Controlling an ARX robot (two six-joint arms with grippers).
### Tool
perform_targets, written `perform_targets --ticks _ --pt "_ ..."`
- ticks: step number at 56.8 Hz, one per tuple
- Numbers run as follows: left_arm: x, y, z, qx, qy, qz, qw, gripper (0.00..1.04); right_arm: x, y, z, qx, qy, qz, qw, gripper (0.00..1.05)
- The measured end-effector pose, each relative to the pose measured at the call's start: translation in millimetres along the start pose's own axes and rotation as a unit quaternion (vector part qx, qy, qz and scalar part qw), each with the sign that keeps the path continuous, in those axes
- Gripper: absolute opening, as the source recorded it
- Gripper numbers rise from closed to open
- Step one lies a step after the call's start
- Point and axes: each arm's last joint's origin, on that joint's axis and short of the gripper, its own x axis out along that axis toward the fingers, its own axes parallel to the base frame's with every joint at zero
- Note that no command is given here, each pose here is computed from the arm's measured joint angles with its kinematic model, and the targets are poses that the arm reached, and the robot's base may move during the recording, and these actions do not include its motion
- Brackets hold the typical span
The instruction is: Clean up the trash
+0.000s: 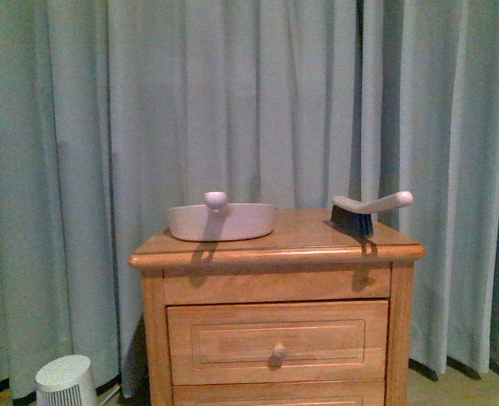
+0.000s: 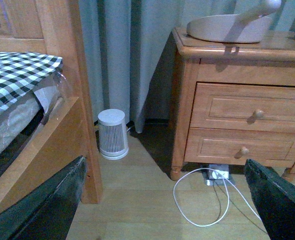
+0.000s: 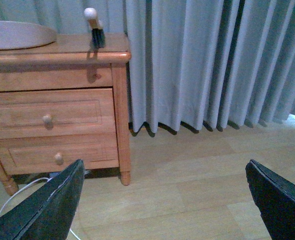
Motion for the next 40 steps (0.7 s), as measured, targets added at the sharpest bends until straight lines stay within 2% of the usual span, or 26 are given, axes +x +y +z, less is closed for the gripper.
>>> perform_targets --ticks 40 --pt "0.0 0.0 0.0 0.000 0.000 0.000 1.000 0.97 0.0 0.0 0.0 0.000 0.000 0.000 1.000 0.97"
